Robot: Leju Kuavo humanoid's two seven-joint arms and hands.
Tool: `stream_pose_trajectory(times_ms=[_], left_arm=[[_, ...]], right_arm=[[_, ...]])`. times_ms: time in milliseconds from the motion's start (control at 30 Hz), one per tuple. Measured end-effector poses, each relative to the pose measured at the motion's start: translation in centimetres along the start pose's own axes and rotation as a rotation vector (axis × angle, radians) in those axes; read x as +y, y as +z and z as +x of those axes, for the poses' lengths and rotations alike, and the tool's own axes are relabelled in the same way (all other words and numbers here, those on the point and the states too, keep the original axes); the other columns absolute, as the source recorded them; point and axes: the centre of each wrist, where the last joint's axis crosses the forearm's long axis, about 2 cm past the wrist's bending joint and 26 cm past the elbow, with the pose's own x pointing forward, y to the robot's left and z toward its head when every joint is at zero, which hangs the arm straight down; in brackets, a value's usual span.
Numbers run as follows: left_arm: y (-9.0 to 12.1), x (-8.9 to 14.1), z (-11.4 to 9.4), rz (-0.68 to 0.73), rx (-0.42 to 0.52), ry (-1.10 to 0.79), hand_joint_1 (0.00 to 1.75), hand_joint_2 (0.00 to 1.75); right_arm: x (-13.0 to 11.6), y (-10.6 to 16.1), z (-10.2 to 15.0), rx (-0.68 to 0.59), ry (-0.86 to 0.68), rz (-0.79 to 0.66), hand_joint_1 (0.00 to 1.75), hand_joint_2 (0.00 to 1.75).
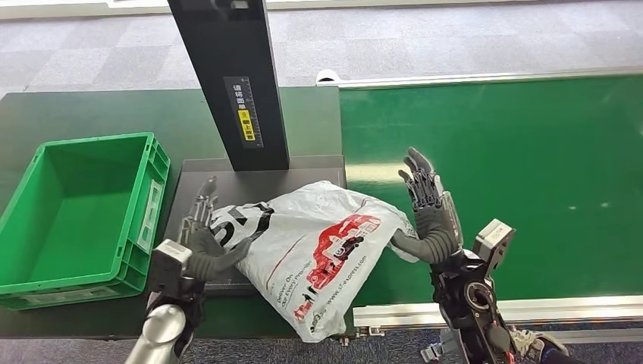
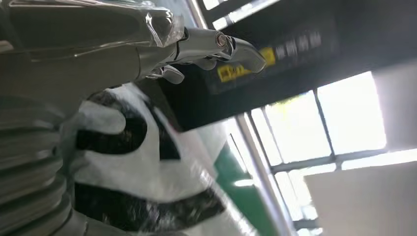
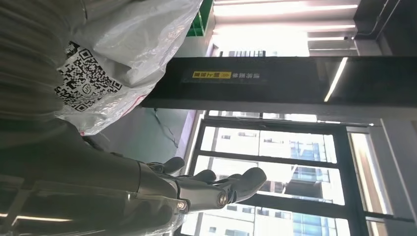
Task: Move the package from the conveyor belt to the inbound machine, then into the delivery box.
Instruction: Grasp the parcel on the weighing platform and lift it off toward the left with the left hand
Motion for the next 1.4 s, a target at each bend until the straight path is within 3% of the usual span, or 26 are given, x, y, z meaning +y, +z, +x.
stream_pose_trajectory(times_ms=[233, 533, 700, 733, 833, 867, 1200, 1400], left_arm=[[1.7, -2.8, -1.0, -0.402, 0.087, -0.288, 0.0, 1.75], [3.5, -4.0, -2.0, -0.657, 0.179, -0.393, 0.0, 1.75], [3.9, -4.2, -2.3, -0.712, 0.198, -0.424, 0.0, 1.75], [3.9, -4.2, -2.4, -0.715, 0.198, -0.428, 0.34, 1.75], [3.9, -4.1, -2.4, -0.683, 0.18, -0.43, 1.64, 1.75], [3.8, -4.1, -2.4, -0.661, 0.167, -0.426, 1.73, 1.75], [2.2, -3.1, -1.0, -0.356, 0.009, -0.309, 1.75, 1.75], [1.7, -2.8, -0.3, -0.255, -0.039, -0.28, 1.75, 1.75]], right_arm=[[-1.0, 0.0, -0.8, 0.045, -0.009, 0.016, 0.0, 1.75], [-1.1, 0.2, -1.2, 0.084, -0.033, 0.026, 0.0, 1.75], [-1.2, 0.1, -1.2, 0.089, -0.035, 0.031, 0.0, 1.75], [-1.2, 0.1, -1.2, 0.09, -0.035, 0.031, 0.0, 1.75], [-1.2, 0.2, -1.3, 0.094, -0.036, 0.029, 0.0, 1.75], [-1.2, 0.3, -1.3, 0.097, -0.036, 0.029, 0.0, 1.75], [-1.1, 0.6, -1.4, 0.107, -0.034, 0.032, 0.0, 1.75], [-1.0, 0.6, -1.5, 0.108, -0.032, 0.035, 0.0, 1.75]])
